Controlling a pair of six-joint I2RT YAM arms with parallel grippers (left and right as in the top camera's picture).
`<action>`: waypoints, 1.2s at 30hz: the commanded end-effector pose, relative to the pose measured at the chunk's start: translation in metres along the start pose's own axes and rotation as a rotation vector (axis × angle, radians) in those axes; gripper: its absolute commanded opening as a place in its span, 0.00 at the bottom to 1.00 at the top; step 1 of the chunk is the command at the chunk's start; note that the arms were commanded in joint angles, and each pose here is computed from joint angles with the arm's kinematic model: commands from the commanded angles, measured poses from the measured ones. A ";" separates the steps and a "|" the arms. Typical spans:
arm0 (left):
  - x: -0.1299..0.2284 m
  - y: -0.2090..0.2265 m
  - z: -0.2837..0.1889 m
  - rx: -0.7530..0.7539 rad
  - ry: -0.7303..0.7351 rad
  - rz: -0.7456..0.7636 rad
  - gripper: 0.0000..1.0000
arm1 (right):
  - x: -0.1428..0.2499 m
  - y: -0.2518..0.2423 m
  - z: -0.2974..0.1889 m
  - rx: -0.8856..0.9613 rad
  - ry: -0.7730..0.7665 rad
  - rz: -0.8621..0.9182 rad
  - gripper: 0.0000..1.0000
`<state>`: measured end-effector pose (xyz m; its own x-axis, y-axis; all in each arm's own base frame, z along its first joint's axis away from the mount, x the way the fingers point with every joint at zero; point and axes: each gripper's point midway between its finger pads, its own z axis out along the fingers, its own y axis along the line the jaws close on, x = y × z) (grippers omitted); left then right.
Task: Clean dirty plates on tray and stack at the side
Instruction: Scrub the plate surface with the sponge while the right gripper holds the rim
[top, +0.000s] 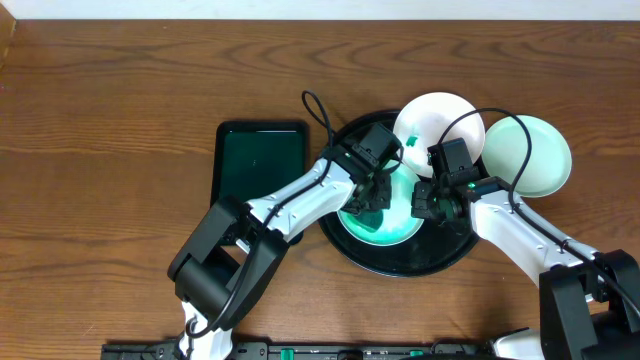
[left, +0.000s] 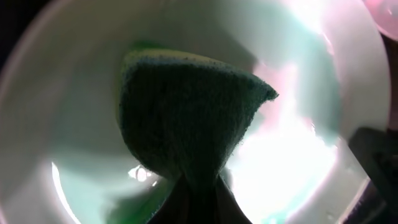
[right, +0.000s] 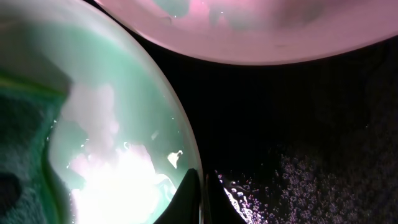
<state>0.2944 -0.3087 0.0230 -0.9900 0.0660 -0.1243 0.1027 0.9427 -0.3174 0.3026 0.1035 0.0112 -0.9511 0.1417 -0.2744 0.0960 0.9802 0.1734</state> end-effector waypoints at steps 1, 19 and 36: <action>0.017 -0.031 -0.019 0.120 0.046 0.059 0.07 | -0.005 0.009 -0.006 -0.029 -0.023 -0.026 0.01; -0.027 0.001 -0.090 -0.097 -0.281 0.068 0.07 | -0.005 0.010 -0.006 -0.033 -0.022 -0.026 0.01; -0.032 0.014 -0.078 -0.172 -0.292 0.061 0.07 | -0.006 0.010 -0.006 -0.034 -0.024 -0.027 0.01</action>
<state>0.3146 -0.2766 0.1055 -0.9126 0.0343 -0.4073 0.1195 0.9753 -0.1857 0.3038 0.1056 0.0119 -0.9502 0.1418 -0.2776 0.0922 0.9785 0.1843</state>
